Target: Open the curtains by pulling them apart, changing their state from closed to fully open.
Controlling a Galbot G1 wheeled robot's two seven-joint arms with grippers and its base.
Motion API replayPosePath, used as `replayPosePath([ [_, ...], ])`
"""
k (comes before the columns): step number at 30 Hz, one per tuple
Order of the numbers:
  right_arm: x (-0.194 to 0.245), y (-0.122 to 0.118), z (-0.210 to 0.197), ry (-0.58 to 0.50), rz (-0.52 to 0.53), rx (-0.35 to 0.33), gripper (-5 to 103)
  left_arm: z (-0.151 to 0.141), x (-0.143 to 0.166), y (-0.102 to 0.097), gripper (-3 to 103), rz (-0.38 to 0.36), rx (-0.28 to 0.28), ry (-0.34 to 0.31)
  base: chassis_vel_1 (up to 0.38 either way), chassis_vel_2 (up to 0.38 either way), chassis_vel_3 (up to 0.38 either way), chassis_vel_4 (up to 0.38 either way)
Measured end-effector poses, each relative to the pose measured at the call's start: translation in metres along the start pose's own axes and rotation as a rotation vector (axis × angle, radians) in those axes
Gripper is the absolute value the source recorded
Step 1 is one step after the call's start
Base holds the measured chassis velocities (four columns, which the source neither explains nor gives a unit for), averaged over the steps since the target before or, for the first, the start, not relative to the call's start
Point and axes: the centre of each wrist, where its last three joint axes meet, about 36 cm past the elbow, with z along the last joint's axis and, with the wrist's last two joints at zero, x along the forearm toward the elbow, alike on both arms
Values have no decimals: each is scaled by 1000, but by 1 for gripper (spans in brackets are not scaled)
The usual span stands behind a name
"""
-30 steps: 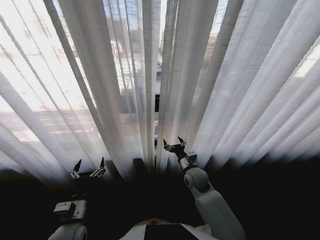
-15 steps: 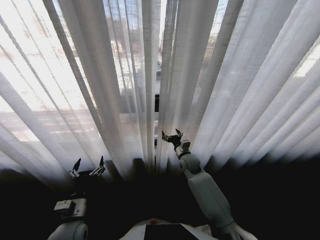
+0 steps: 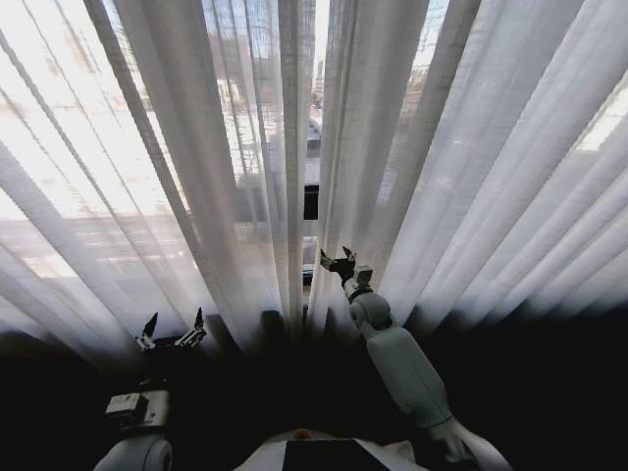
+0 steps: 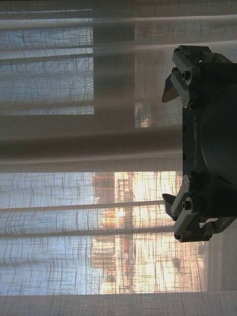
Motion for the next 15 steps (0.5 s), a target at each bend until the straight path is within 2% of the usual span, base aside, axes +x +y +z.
replayPosePath([
  [1,0,0,0,0,0,0,73,0,0,0,100,0,0,0,0,0,0,0],
  [4,6,0,-2,-8,-1,-1,57,-1,1,-1,100,3,-2,-4,0,0,0,0],
  [5,6,0,-2,-8,-1,-1,57,-1,1,-1,100,3,-2,-4,0,0,0,0],
  [9,11,2,-3,-14,-4,-3,35,-1,3,-1,100,4,-5,-9,0,0,0,0],
  [12,12,2,-4,-16,-6,-3,35,0,3,-1,100,4,-5,-9,0,0,0,0],
  [13,14,3,-6,-22,-9,-3,24,0,4,-1,100,4,-4,-10,0,0,0,0],
  [15,16,3,-8,-29,-11,0,14,0,4,-1,100,4,-4,-11,0,0,0,0],
])
